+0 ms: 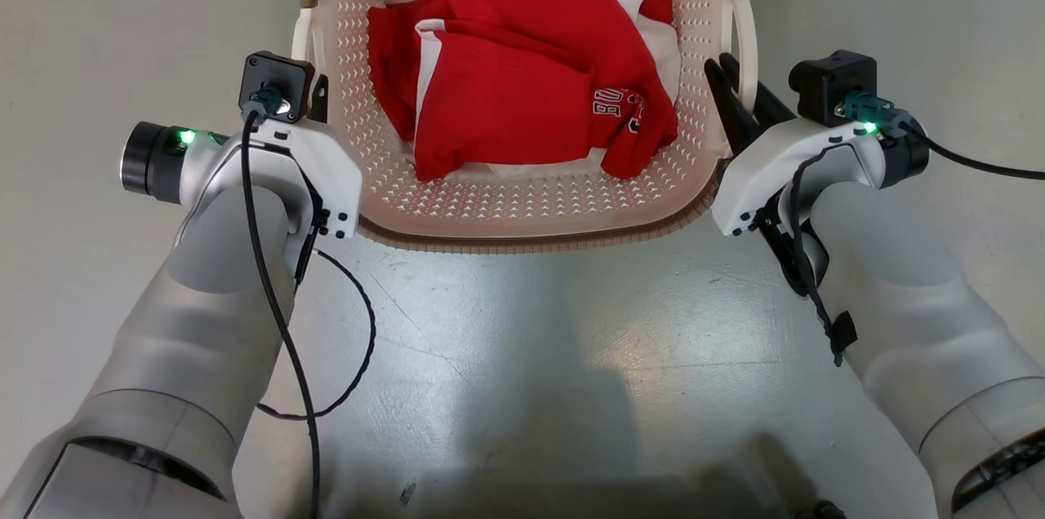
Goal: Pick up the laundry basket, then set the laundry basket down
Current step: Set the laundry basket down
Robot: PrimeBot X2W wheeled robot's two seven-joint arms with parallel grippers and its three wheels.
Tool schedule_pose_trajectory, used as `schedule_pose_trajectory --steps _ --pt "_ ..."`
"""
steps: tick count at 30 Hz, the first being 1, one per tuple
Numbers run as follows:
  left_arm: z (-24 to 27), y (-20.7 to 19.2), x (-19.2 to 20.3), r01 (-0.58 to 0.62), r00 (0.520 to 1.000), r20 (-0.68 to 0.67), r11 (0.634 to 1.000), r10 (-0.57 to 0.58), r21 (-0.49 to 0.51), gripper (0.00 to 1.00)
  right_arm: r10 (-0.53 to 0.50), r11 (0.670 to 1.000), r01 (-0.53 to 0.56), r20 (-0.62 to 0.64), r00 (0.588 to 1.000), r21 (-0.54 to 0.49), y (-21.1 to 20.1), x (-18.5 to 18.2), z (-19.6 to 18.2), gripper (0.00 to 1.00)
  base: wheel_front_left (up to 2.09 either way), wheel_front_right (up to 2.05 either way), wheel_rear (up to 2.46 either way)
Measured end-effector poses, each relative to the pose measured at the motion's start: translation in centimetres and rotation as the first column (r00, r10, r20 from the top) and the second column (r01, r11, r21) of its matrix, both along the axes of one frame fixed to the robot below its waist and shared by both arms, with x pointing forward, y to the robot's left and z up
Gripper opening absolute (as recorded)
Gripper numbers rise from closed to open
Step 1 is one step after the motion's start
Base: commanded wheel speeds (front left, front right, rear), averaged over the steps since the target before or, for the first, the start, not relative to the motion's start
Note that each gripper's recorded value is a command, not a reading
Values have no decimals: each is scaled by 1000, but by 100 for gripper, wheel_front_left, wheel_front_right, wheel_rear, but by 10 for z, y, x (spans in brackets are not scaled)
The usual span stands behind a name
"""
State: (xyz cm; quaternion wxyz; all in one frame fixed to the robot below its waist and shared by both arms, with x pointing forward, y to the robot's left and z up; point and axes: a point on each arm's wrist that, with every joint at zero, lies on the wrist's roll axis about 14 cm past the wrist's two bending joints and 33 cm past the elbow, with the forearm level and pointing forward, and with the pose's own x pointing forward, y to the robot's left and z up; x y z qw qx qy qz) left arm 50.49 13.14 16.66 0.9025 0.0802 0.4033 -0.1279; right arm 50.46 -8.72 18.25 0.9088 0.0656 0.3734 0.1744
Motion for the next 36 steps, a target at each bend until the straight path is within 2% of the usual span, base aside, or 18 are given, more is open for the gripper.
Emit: schedule_pose_trajectory --steps 36 --pt "-19 -4 -1 4 1000 -21 1000 -4 -3 0 -21 1000 20 -41 999 -22 -6 -13 -24 0 0 0 0"
